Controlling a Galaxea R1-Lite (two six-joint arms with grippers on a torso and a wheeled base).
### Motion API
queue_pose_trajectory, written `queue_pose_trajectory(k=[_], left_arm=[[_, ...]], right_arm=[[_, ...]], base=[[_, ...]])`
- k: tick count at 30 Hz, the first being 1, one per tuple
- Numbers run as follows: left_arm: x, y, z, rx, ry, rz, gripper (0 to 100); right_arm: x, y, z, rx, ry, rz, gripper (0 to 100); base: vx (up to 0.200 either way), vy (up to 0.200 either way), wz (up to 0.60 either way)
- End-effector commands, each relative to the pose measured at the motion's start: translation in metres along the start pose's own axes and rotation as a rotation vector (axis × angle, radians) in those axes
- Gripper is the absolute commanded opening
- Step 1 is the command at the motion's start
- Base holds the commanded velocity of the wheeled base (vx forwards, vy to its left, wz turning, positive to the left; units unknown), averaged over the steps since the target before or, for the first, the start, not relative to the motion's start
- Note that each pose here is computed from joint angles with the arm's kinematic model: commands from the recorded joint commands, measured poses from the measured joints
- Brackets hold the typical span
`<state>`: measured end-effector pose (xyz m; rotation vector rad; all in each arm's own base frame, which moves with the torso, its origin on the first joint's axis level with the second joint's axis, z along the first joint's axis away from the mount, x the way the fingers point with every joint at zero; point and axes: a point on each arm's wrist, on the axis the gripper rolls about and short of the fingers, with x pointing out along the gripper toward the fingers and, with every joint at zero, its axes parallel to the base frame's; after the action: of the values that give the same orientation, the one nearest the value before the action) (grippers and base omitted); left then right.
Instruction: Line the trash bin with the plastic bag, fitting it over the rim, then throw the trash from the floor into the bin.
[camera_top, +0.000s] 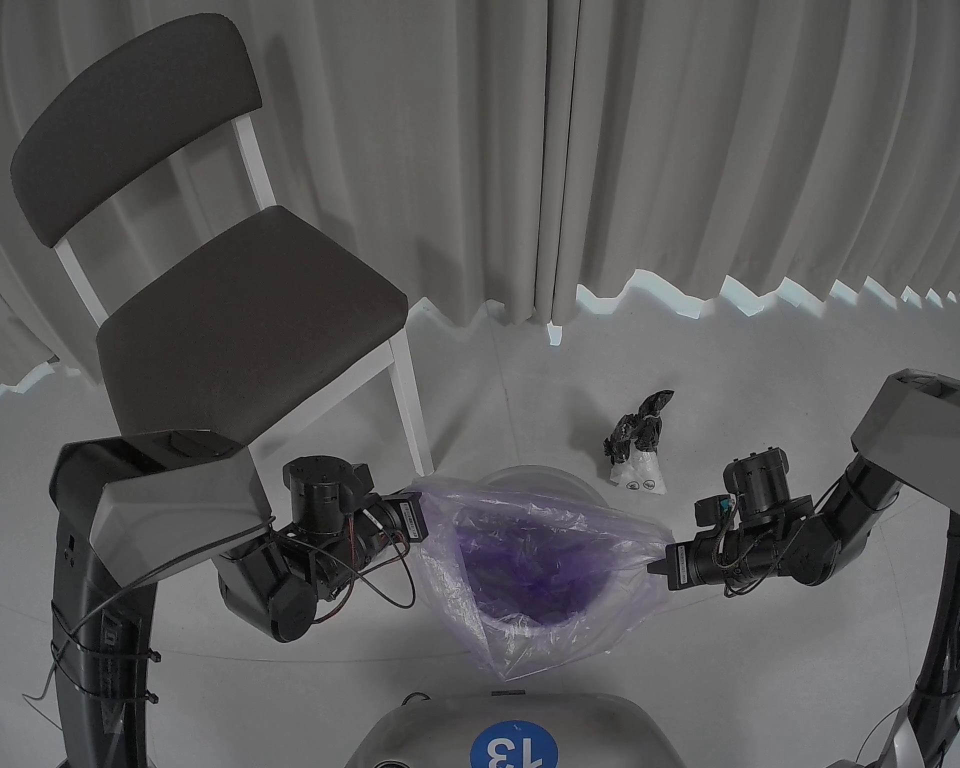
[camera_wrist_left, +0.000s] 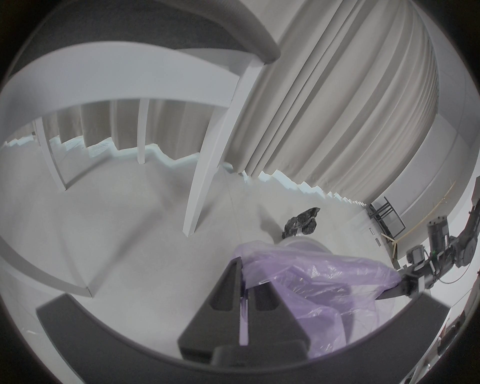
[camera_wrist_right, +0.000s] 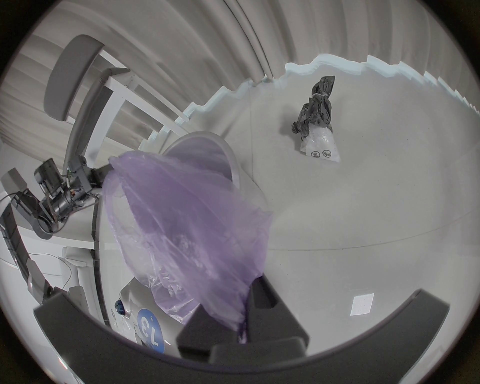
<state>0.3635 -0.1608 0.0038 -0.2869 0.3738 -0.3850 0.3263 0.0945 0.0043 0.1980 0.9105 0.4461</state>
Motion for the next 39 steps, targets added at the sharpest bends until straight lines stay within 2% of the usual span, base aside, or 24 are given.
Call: queue_pose_trajectory(k=[1, 5, 9, 17, 29, 39], left_arm=[[0.006, 0.006, -0.013, 0.001, 0.03, 0.014, 0], [0.009, 0.023, -0.016, 0.005, 0.034, 0.049, 0], [0.007, 0.026, -0.013, 0.001, 0.03, 0.055, 0], [0.01, 0.02, -0.011, 0.005, 0.019, 0.04, 0], [0.015, 0.008, -0.009, 0.005, -0.032, 0.024, 0], [0.014, 0.008, -0.012, 0.008, -0.02, 0.029, 0]], right_arm=[[-0.004, 0.001, 0.002, -0.003, -0.014, 0.002, 0], [-0.004, 0.005, 0.0, -0.012, -0.007, 0.006, 0], [-0.002, 0.011, -0.002, -0.026, 0.003, 0.016, 0], [-0.002, 0.008, 0.001, -0.018, -0.007, 0.01, 0], [0.014, -0.012, 0.001, 0.0, -0.053, -0.004, 0], [0.017, -0.012, 0.0, 0.01, -0.055, -0.006, 0]], base=[[0.0, 0.0, 0.0], [0.0, 0.0, 0.0], [0.0, 0.0, 0.0], [0.0, 0.0, 0.0], [0.0, 0.0, 0.0], [0.0, 0.0, 0.0]])
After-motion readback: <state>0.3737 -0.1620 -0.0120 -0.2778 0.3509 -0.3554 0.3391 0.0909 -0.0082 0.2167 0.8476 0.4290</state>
